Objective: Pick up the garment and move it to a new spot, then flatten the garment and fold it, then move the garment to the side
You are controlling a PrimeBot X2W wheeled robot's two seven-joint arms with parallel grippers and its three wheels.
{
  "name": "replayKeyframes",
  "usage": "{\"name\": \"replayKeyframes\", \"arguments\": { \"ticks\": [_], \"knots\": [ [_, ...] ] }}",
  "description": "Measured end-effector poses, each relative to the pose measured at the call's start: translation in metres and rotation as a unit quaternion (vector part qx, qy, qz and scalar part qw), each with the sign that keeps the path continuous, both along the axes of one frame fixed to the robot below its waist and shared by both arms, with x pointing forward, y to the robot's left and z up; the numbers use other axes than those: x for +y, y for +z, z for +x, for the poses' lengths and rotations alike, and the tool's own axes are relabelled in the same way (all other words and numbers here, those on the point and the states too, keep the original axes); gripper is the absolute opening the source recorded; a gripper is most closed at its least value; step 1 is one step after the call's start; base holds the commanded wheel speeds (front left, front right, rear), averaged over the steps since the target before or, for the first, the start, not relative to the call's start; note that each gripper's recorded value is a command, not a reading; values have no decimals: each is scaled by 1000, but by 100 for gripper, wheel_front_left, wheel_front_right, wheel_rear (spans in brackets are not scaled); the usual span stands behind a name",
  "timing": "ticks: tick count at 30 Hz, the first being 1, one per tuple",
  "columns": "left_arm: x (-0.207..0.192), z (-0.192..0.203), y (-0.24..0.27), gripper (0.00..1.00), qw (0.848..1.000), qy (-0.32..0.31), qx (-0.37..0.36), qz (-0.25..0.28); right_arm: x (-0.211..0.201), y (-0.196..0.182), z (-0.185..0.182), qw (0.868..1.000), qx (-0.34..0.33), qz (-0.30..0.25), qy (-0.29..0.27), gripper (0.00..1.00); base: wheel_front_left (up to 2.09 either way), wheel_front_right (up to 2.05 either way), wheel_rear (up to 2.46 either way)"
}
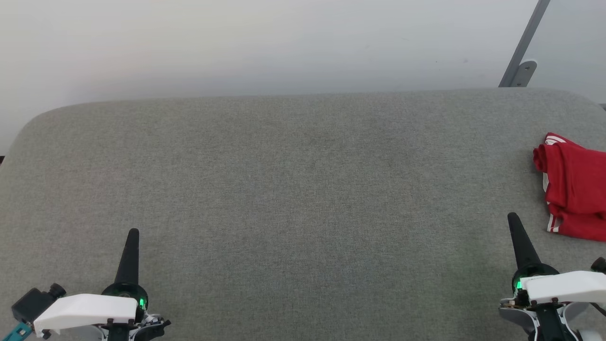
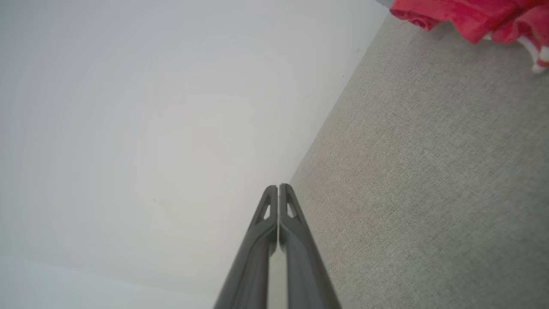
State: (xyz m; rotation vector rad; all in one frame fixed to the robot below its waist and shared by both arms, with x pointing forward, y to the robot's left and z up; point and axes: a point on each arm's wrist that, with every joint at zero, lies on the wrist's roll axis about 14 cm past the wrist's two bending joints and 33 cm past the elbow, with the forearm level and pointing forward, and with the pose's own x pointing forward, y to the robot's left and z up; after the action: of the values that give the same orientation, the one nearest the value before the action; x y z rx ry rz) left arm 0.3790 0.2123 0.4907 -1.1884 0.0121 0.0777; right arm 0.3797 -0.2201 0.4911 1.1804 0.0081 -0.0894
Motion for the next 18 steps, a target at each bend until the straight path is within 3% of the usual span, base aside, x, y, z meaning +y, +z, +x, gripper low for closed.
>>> {"name": "replayKeyframes", "arguments": {
  "ticks": [18],
  "knots": [
    [-5,3,2,0,997,-7,-5,-79,7,3,3,997,-8,77,8,0,0,0,0]
  ]
}}
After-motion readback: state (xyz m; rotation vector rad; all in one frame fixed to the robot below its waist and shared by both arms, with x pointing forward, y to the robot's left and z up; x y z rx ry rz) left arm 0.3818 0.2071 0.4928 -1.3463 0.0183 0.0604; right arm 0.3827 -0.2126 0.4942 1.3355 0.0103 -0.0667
